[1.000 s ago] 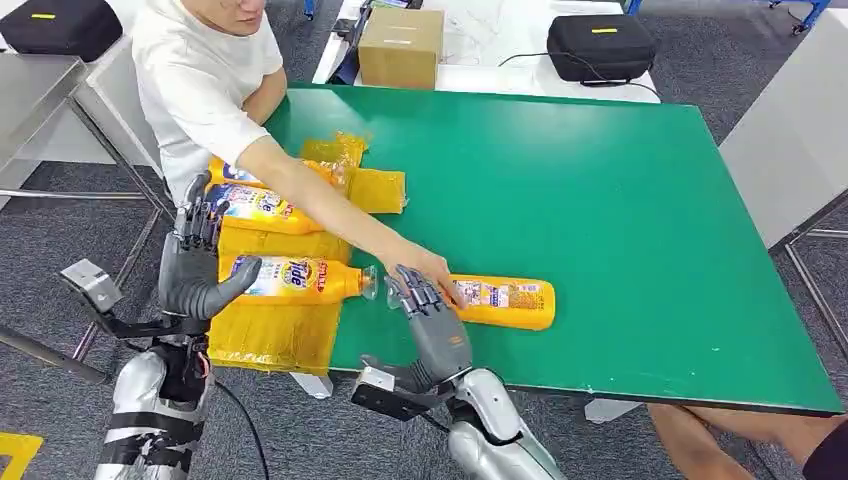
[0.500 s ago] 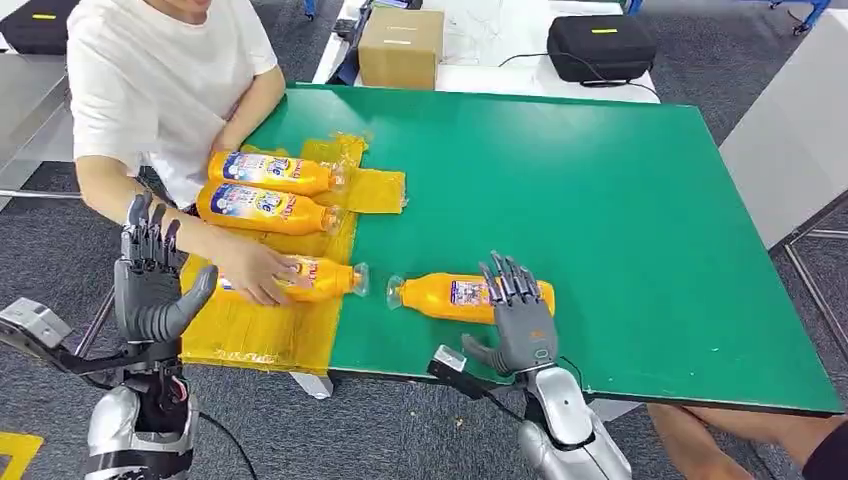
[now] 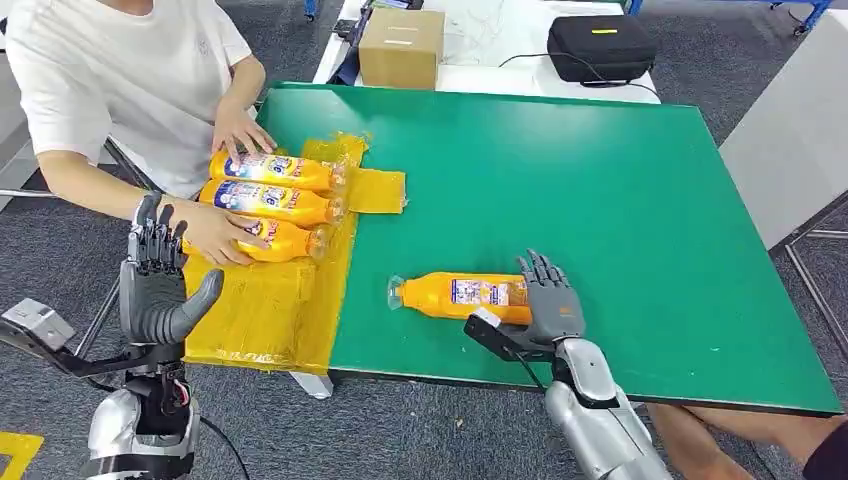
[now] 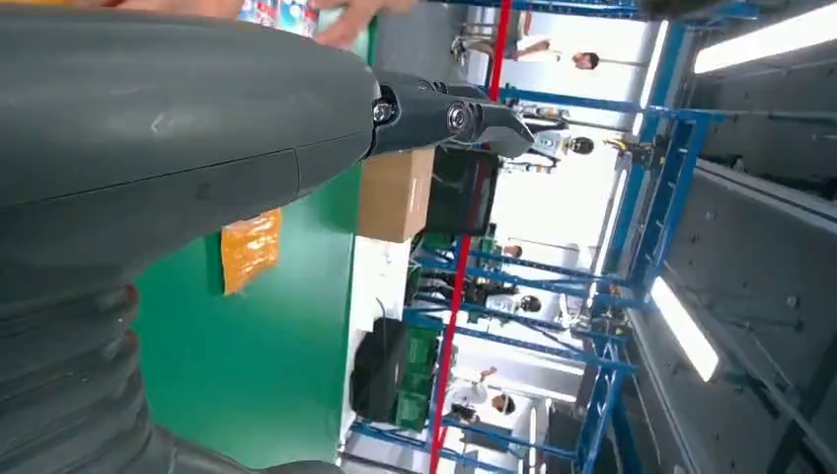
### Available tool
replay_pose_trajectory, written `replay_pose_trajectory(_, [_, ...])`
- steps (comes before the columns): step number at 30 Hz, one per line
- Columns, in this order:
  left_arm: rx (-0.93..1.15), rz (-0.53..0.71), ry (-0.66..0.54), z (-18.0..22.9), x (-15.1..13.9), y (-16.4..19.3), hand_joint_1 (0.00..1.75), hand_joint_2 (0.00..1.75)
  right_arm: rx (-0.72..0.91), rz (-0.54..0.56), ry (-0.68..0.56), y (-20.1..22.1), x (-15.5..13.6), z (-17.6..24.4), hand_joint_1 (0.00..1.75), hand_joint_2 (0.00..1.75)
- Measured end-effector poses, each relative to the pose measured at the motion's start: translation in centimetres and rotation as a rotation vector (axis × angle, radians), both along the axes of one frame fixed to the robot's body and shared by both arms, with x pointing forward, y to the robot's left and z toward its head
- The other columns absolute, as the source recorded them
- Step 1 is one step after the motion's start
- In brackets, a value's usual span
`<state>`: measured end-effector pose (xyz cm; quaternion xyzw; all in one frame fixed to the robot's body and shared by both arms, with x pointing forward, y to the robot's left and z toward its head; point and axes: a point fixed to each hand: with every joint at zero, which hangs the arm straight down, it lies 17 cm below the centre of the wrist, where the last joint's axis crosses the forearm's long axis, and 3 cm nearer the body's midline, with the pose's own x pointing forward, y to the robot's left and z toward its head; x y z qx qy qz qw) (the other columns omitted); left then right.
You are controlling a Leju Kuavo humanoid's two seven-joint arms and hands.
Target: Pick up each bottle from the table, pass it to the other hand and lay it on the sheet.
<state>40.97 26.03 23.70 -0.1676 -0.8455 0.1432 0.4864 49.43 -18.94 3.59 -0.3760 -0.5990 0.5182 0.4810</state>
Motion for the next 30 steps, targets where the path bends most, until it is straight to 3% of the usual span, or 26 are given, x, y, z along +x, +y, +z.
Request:
replay_pose_trajectory(17, [-0.005, -0.018, 0.025, -0.9, 0.8, -0.6, 0.00, 1.75, -0.047, -0.017, 0.164, 0.9, 3.0, -1.6, 0.00, 1.75])
replay_pose_trajectory(19, [-0.005, -0.020, 0.028, -1.0, 0.9, -0.7, 0.00, 1.75, -0.052, -0.006, 0.189, 1.1, 3.0, -1.9, 1.50, 1.75])
replay_pose_trajectory(20, [-0.003, -0.022, 0.029, -1.0, 1.0, -0.8, 0.00, 1.75, -0.056, 0.004, 0.214, 1.3, 3.0, -2.3, 1.69, 1.75])
replay_pose_trajectory(30, [0.002, -0.026, 0.032, -1.1, 1.7, -1.0, 0.00, 1.75, -0.084, 0.060, 0.336, 1.9, 3.4, -3.3, 1.75, 1.75])
